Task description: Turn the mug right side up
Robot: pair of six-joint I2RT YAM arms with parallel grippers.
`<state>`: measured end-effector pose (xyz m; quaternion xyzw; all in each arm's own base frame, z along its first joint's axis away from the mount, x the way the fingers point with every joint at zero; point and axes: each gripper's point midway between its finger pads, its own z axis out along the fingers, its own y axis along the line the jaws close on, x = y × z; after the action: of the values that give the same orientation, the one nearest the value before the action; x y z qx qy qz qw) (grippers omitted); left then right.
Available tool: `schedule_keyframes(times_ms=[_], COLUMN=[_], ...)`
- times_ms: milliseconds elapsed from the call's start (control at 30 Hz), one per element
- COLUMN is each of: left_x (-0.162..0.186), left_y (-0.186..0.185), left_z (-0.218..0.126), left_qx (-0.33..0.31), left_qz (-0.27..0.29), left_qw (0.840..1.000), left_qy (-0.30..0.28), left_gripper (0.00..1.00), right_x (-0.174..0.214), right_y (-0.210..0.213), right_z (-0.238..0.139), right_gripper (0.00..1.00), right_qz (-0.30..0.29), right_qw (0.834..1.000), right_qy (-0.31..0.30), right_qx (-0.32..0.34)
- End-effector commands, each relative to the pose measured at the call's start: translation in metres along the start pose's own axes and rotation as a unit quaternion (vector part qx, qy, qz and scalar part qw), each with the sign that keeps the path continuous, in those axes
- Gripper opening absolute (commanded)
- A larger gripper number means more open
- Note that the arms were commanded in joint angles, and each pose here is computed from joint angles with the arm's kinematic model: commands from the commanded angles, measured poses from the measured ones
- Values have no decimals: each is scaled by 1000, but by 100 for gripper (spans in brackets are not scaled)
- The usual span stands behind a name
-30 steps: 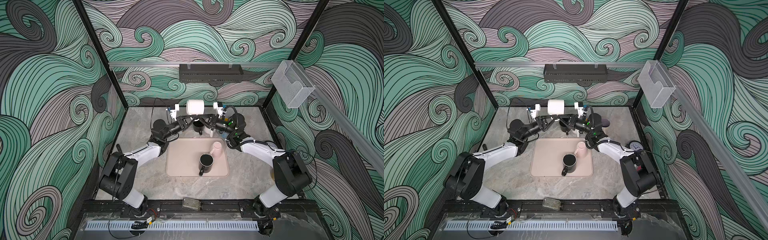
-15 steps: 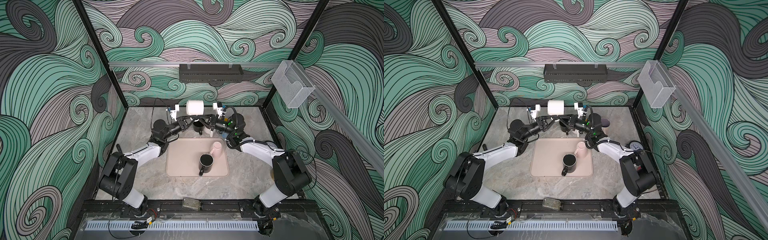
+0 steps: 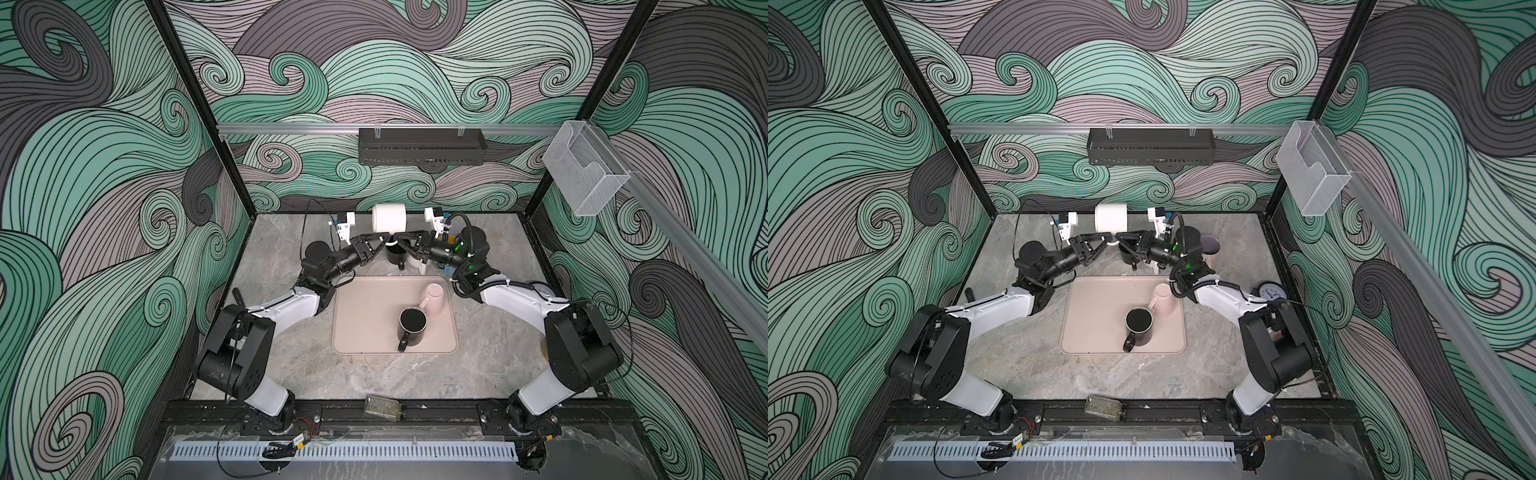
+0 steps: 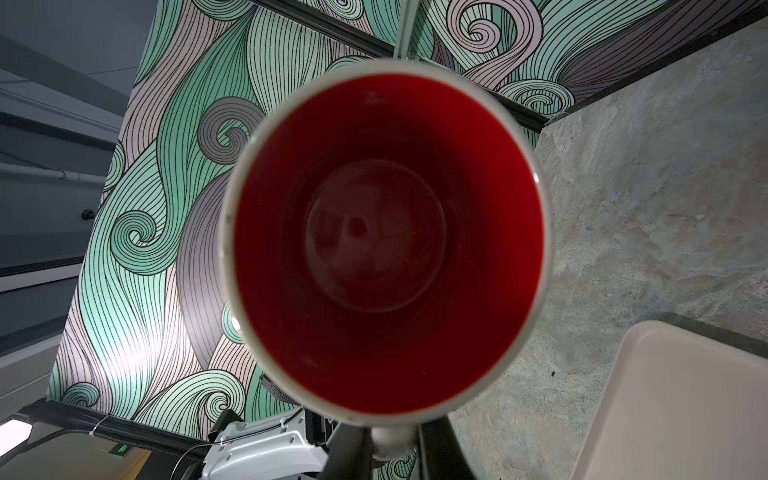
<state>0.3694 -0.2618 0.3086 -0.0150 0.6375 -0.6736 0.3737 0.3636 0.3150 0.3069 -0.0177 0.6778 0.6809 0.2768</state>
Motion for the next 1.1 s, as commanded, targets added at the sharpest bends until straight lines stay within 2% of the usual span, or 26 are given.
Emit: schedule_keyframes(times_ms=[0,133,333,433,600,833,1067], left_x=[-7,-5,1,3,7,11,14], left_y=[-8,-6,-5,-10,-16,-18,-22], left_z=[-2,0,1,2,4,6,7], left_qx=[6,4,10,24,37,42,46], left_qz=[19,16,12,7,6,7,7], left_qw=[1000,1000,1000,1000,999,999,998], left_qy=[-10,-4,12,18,27,33,37], left_gripper=[21,0,0,0,0,0,0], right_x=[-9,-9,-11,-13,-18,-21,-26], right_y=[39,40,43,46,53,57,58], right_z=[-2,-1,0,2,5,10,11], right_gripper=[0,0,0,17,26,28,25], right_qz=[-55,-58,-62,-61,-56,-54,-55], right_qw=[997,997,996,995,994,993,992], right_qy=[-10,-6,-7,-9,-14,-17,-28], right_qx=[-51,-55,-65,-76,-97,-107,-109])
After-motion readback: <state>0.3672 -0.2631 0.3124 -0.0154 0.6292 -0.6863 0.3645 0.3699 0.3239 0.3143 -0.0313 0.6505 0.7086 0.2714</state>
